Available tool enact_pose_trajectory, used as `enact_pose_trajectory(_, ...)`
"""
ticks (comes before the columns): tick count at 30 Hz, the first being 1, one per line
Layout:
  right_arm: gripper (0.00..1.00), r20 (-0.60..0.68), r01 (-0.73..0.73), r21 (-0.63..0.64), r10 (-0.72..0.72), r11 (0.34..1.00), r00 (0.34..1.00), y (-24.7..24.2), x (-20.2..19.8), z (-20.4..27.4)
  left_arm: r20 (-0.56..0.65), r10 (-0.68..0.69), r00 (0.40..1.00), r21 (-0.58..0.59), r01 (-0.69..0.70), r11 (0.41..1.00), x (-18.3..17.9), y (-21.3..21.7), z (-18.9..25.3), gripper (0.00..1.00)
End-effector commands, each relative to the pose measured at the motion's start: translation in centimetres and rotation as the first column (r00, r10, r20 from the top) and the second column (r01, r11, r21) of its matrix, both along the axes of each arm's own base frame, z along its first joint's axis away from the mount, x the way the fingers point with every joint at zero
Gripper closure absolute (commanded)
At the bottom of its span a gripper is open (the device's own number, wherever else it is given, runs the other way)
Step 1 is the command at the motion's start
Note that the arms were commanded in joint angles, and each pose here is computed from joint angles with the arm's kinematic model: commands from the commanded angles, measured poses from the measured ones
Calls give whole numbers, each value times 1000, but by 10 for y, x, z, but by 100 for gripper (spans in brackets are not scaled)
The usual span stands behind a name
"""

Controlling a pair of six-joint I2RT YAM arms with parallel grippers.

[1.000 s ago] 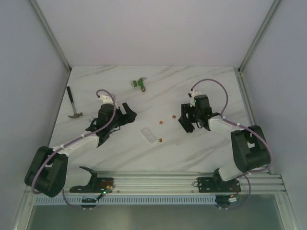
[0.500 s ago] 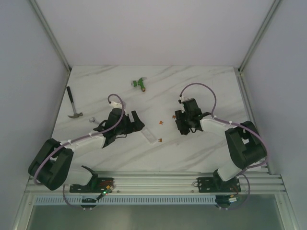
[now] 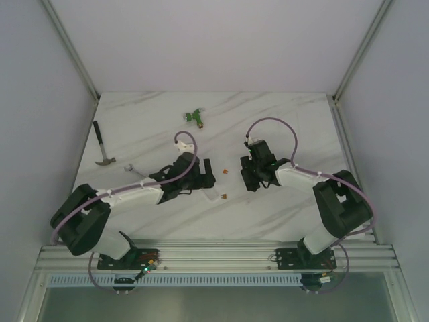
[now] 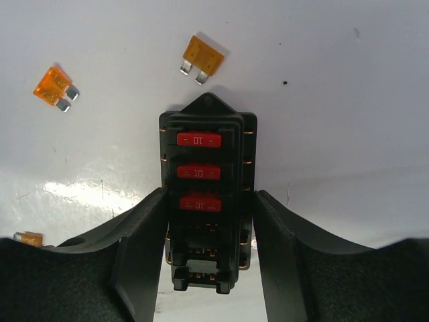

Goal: Snap on the fuse box
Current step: Pick up the fuse box base from the center of the board, then place the fuse box base at the center of the board.

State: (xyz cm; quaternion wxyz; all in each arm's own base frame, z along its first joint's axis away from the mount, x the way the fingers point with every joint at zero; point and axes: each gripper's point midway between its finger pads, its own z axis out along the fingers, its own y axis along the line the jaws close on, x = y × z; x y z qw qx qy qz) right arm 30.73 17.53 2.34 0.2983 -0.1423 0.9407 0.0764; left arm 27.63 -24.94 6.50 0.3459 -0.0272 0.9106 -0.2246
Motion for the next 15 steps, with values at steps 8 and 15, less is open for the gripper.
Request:
enact_pose_trajectory(8,52,19,34,-5,-34,999,999,-3,1,3,-24,48,999,367,-36,930,-18,18,-40,0)
enact_pose_trajectory(15,53,23,29,4,-29,1000,999,-2,0,5,-37,124,992,482,-91,872,-24,48,-55,0)
